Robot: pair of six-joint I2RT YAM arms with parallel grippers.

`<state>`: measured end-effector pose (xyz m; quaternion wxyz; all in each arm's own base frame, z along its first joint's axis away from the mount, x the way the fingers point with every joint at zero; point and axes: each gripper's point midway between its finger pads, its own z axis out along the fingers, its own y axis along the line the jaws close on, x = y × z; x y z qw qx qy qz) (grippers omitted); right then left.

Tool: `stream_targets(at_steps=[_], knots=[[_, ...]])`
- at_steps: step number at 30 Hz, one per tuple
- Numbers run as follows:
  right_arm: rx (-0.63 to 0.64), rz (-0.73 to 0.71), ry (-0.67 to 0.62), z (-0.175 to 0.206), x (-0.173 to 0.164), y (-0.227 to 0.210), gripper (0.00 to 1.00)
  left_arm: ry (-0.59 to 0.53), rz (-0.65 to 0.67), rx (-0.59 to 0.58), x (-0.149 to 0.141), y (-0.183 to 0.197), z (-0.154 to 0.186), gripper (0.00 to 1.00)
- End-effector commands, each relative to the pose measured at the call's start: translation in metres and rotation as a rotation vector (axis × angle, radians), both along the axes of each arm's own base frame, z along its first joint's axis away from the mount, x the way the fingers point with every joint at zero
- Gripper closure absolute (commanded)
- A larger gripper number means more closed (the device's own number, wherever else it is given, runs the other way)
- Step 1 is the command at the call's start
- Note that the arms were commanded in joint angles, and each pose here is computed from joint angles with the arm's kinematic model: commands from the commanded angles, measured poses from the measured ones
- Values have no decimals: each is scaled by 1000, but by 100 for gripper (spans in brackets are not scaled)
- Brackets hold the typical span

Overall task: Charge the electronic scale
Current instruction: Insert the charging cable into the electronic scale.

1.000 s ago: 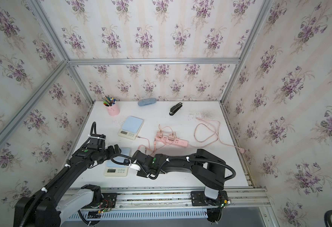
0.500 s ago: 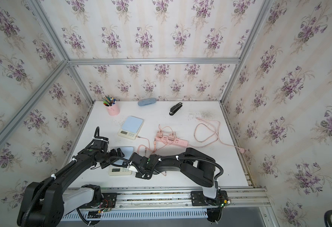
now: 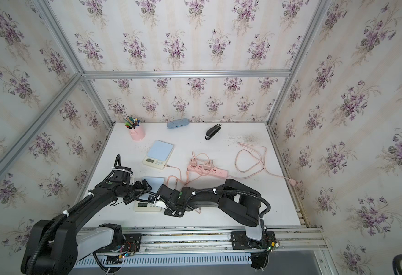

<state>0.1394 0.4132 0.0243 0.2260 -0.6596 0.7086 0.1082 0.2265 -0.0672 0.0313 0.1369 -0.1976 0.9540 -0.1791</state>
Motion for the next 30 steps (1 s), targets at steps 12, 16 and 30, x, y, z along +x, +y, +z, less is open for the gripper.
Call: stream_targets(at_steps=[12, 16, 30], knots=[[89, -5, -14, 14, 0, 8, 100, 43, 27, 7, -13, 3, -5, 8], [64, -32, -58, 11, 7, 0, 100, 45, 34, 12, -16, 5, -5, 8], [31, 4, -153, 8, 6, -6, 100, 51, 43, -17, -19, 1, 0, 9]])
